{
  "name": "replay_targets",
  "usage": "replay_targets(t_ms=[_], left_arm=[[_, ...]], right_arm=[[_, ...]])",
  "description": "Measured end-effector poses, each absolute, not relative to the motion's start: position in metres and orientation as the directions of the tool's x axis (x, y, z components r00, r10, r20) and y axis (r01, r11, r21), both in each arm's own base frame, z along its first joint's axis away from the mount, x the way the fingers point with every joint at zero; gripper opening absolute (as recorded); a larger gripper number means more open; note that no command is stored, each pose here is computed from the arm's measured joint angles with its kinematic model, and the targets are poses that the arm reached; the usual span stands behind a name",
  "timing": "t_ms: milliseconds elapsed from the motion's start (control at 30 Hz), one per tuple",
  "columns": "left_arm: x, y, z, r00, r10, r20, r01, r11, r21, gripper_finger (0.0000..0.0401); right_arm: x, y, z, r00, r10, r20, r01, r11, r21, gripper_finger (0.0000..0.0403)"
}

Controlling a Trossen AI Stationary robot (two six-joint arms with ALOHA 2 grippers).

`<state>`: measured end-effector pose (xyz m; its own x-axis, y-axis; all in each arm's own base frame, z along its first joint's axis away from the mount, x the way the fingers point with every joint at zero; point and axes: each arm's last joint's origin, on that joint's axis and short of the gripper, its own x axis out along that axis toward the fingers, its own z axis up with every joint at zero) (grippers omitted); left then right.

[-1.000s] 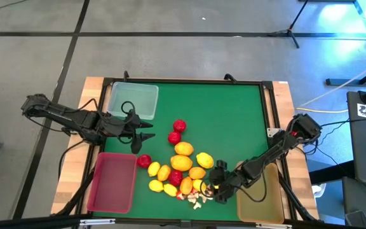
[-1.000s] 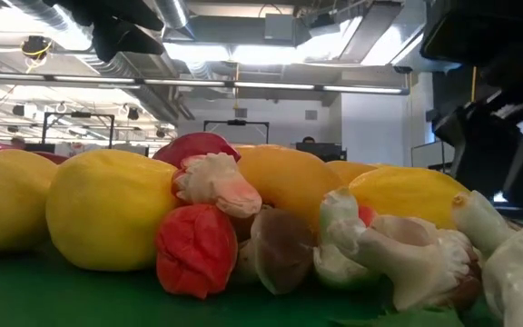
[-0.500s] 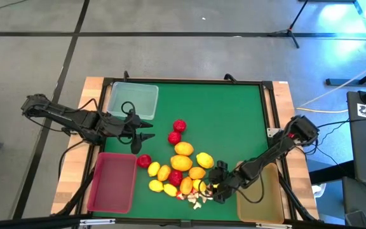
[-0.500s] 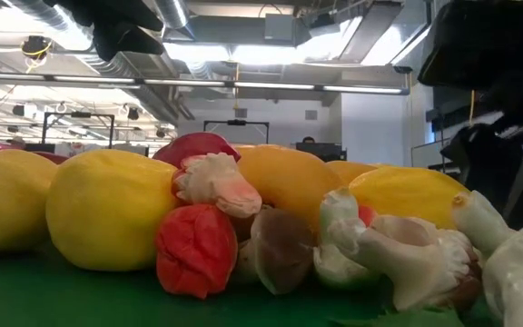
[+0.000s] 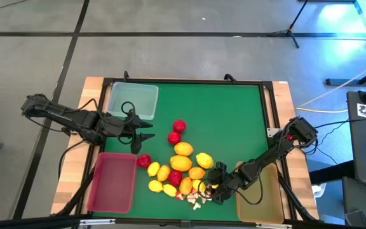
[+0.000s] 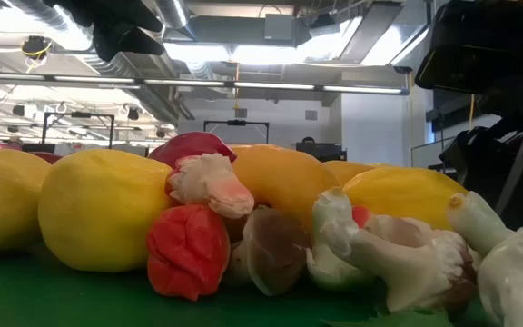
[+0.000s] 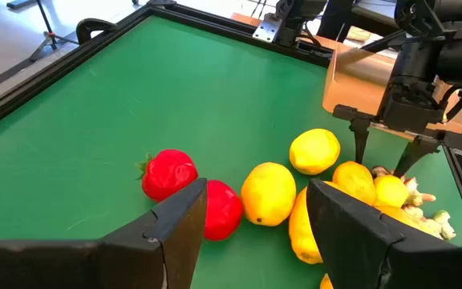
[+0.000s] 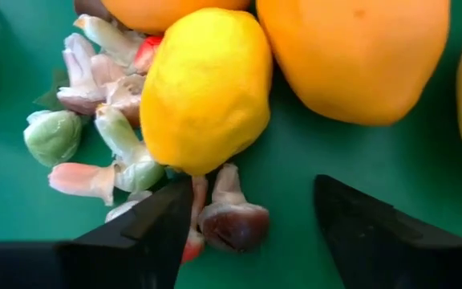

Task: Sort produce into baskets
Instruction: Put the brown mushroom into the white bin

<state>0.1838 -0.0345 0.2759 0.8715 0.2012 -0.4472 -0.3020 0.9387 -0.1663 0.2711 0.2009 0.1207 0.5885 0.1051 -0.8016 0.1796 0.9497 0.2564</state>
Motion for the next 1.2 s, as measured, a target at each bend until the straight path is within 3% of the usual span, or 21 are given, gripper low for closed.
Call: replay_targets(t_ms=[333,500,867,1200], left_arm=[[0.184,-0.034,0.276,0.871,0.201,-0.447,-0.299,0.941,-0.159,0.0210],[0.184,-0.034,0.276,0.871,0.201,-0.447,-0.299,0.941,-0.158,0.0210],[0.184,-0.035,0.286,0.912,0.186,-0.366,-0.272,0.942,-0.197,0.0210],[0.159,-0.029,0.309,0.959,0.158,-0.233,-0.208,0.956,-0.208,0.0210]], right_arm=[[0.270,0.199,0.119,0.579,0.091,-0.810,0.192,0.951,0.244,0.0118],[0.270,0.199,0.119,0.580,0.092,-0.809,0.191,0.950,0.245,0.0074],[0.268,0.196,0.146,0.623,0.142,-0.769,0.138,0.948,0.287,0.0077],[0.280,0.155,0.187,0.713,0.067,-0.698,0.156,0.955,0.251,0.0077]])
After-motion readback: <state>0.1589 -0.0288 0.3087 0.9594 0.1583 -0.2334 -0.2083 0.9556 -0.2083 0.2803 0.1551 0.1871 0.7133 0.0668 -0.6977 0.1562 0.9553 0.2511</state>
